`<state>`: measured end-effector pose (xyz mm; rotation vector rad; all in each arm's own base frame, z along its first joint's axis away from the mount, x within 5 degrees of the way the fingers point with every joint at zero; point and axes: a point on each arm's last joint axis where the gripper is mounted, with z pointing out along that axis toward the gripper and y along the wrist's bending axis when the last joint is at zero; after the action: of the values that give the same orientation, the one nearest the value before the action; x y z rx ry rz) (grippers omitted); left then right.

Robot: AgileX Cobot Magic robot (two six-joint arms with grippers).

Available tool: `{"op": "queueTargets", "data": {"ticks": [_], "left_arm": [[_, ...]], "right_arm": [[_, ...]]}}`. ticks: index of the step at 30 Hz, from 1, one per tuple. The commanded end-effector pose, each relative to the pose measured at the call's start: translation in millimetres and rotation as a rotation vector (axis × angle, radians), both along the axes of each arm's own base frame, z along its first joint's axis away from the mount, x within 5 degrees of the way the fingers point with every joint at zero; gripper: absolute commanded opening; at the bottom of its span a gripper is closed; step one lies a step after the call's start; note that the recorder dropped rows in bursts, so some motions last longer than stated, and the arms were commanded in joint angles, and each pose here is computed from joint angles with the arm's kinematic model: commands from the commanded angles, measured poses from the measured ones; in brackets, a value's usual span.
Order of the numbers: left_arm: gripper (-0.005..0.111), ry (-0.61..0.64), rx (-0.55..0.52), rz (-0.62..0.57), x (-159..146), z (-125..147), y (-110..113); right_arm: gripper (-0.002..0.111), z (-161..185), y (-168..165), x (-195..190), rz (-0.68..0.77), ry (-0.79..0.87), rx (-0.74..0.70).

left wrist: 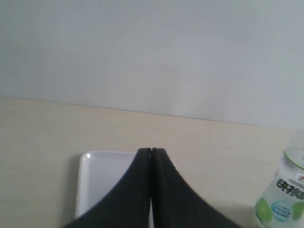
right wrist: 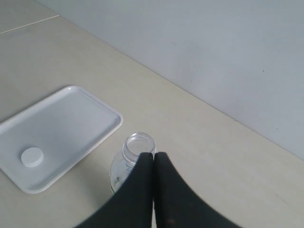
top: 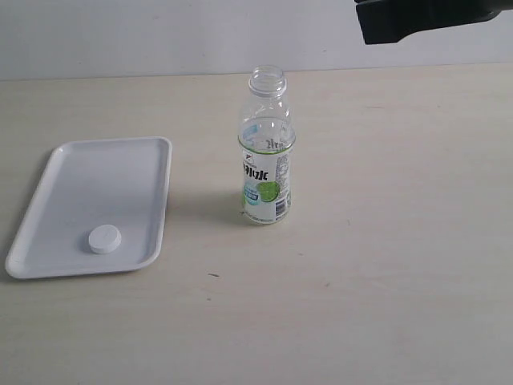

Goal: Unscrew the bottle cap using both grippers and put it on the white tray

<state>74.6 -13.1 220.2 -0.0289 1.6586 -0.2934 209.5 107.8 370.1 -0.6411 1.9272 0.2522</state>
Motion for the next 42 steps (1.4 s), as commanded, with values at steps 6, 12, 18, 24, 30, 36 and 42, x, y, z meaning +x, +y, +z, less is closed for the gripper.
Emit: {"op": "queueTargets", "data": {"ticks": [6,12,18,24,30,36,42], "left_arm": [[0.000,0.112,-0.071,0.252,-10,-12,20],[0.000,0.090,0.028,0.253,-9,-11,22],[0.000,0.013,-0.005,0.249,-16,-6,21],[0.000,0.041,0.034,0.226,-22,-11,19],[0.000,0.082,0.156,0.162,-21,-21,15],[0.000,0.175,0.188,0.167,-21,-39,16],[0.000,0.175,0.188,0.167,-21,-39,16]], "right_arm": [[0.000,0,-1,-1,-0.005,-0.002,0.007],[0.000,0,-1,-1,-0.005,-0.002,0.007],[0.000,0,-1,-1,-0.005,-0.002,0.007],[0.000,0,-1,-1,-0.005,-0.002,0.012],[0.000,0,-1,-1,-0.005,-0.001,0.014],[0.000,0,-1,-1,-0.005,-0.001,0.014],[0.000,0,-1,-1,-0.005,-0.001,0.014]]}}
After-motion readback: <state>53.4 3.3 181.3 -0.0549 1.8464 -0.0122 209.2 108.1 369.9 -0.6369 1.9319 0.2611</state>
